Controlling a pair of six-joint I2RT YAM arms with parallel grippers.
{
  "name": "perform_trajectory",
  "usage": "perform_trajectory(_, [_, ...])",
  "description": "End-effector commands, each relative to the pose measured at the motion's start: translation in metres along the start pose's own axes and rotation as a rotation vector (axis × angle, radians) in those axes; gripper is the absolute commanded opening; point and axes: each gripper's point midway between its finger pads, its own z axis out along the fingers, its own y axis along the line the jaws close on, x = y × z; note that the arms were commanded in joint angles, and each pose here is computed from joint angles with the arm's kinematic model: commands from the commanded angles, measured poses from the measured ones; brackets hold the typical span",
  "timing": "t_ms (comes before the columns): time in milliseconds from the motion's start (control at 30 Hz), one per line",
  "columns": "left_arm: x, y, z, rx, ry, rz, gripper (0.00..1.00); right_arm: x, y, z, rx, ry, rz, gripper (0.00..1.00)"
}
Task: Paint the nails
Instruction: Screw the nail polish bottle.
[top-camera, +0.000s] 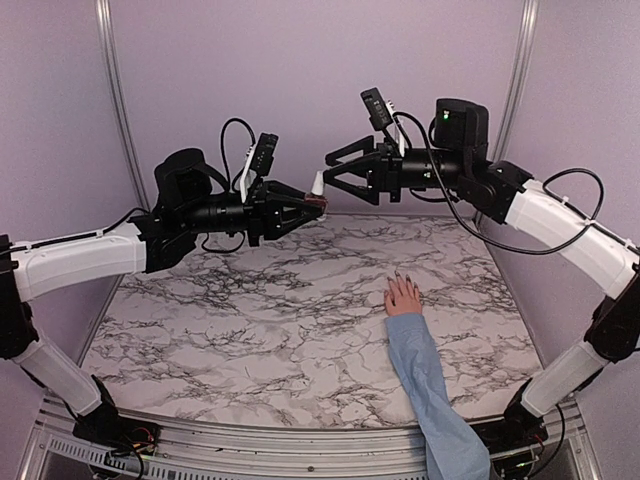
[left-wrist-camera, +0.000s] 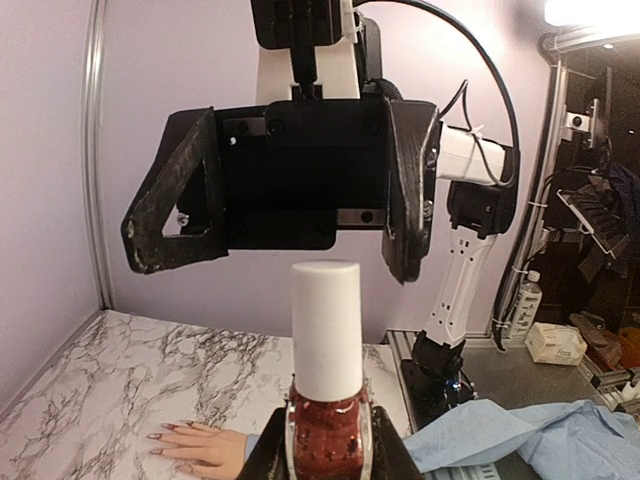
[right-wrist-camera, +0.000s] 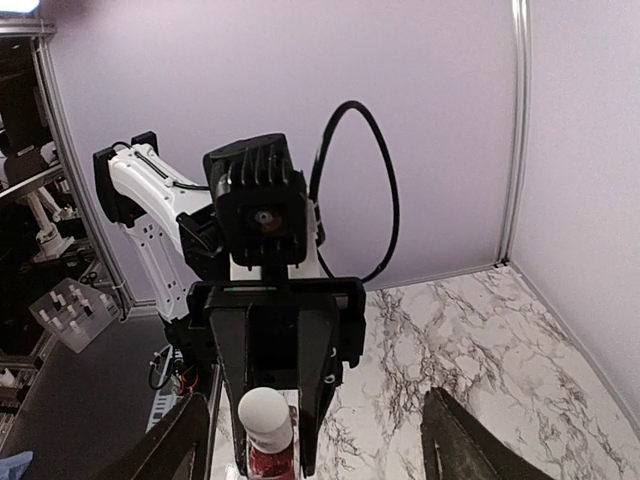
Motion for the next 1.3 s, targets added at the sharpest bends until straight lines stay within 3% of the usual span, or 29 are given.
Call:
perform_trajectory(0, [-0.022,-0.023,0.003,0.156,-0.039,-0.005,0.00,-0.033,0.031,-0.008,-0.123,-0.069,-0.079,0.70])
perform_trajectory(133, [-0.020,-0.025,0.007,0.194,-0.031,-0.025,0.00,-0.034,0.040,-0.009,-0.152,-0.058,-0.100,0.67])
perform_trajectory(367, [-0.022,-0.027,0.009,0.226,-0.031,-0.031,0.00,-0.021,0.050,0.000,-0.189,-0.019,-0.085,0.47])
perform_trajectory(500, [-0.022,-0.028,0.009,0.235,-0.032,-0.035,0.00,-0.015,0.051,0.001,-0.199,-0.010,-0.101,0.44])
perform_trajectory(900, [-0.020,-0.021,0.009,0.201,-0.041,-0.041,0.00,0.000,0.053,0.009,-0.216,0.023,-0.087,0.17])
perform_trajectory(1267, [-0.025,0.000,0.003,0.081,-0.077,-0.022,0.00,0.017,0.049,0.017,-0.166,0.087,-0.099,0.08])
